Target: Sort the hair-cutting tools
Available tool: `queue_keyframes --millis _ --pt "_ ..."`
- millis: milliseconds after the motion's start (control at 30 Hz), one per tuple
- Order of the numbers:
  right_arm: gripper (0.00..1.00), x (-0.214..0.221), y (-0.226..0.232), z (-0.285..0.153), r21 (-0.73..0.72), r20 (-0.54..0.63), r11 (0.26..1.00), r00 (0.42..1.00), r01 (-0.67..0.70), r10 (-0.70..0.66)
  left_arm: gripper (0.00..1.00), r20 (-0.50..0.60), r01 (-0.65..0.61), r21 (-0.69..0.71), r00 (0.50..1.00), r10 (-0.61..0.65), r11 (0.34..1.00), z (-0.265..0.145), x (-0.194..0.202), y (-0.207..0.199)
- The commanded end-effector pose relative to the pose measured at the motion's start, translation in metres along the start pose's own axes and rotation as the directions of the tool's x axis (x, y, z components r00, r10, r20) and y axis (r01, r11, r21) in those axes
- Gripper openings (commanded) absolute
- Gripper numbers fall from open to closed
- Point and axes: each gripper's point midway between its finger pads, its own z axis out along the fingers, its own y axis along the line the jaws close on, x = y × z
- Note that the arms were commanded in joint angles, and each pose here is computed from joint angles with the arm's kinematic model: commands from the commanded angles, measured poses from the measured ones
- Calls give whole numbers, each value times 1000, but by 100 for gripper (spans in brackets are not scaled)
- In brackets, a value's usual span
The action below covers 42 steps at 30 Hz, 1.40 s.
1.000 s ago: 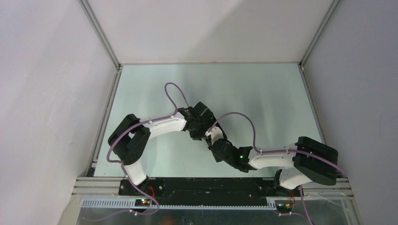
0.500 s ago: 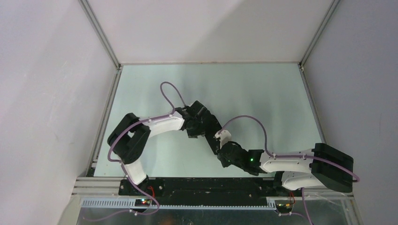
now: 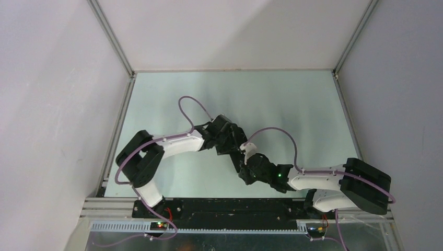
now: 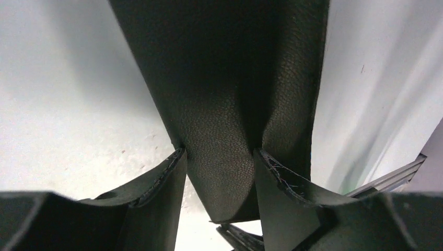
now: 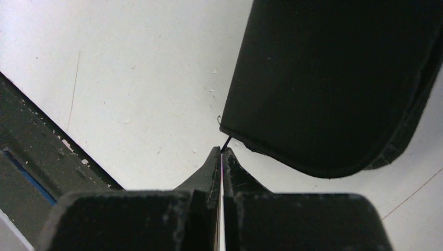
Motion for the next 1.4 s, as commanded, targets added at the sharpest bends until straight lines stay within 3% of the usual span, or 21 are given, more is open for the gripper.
queue_keyframes --millis 0,167,367,567,933,1000,1133,1200,1367 --pt "0 -6 7 5 -37 28 998 999 -42 43 54 -20 -29 -14 999 29 999 16 3 -15" --pt "0 1 -1 4 7 4 998 998 -60 60 53 -57 -142 -181 989 133 973 34 12 2" --pt "0 20 -19 -11 109 -47 991 995 -81 86 51 -71 -234 -380 972 224 895 35 7 41" --pt "0 48 -43 -36 218 -104 967 982 -132 158 51 -71 -277 -437 959 274 856 37 -2 49" --pt "0 40 -75 -53 318 -27 912 959 -258 281 50 -31 -308 -447 944 329 840 28 -20 44" --pt "8 32 -73 -54 295 -20 921 962 -254 271 51 -8 -301 -430 944 330 851 24 -24 40" --pt "44 4 -65 -64 231 43 942 970 -244 240 56 71 -267 -358 948 311 895 -2 -33 19" --pt "55 -14 -65 -70 205 80 942 964 -266 254 59 142 -241 -290 946 290 926 -29 -42 -1" --pt "68 -54 -74 -79 132 138 937 943 -322 304 67 218 -162 -154 957 194 975 -57 -48 -12"
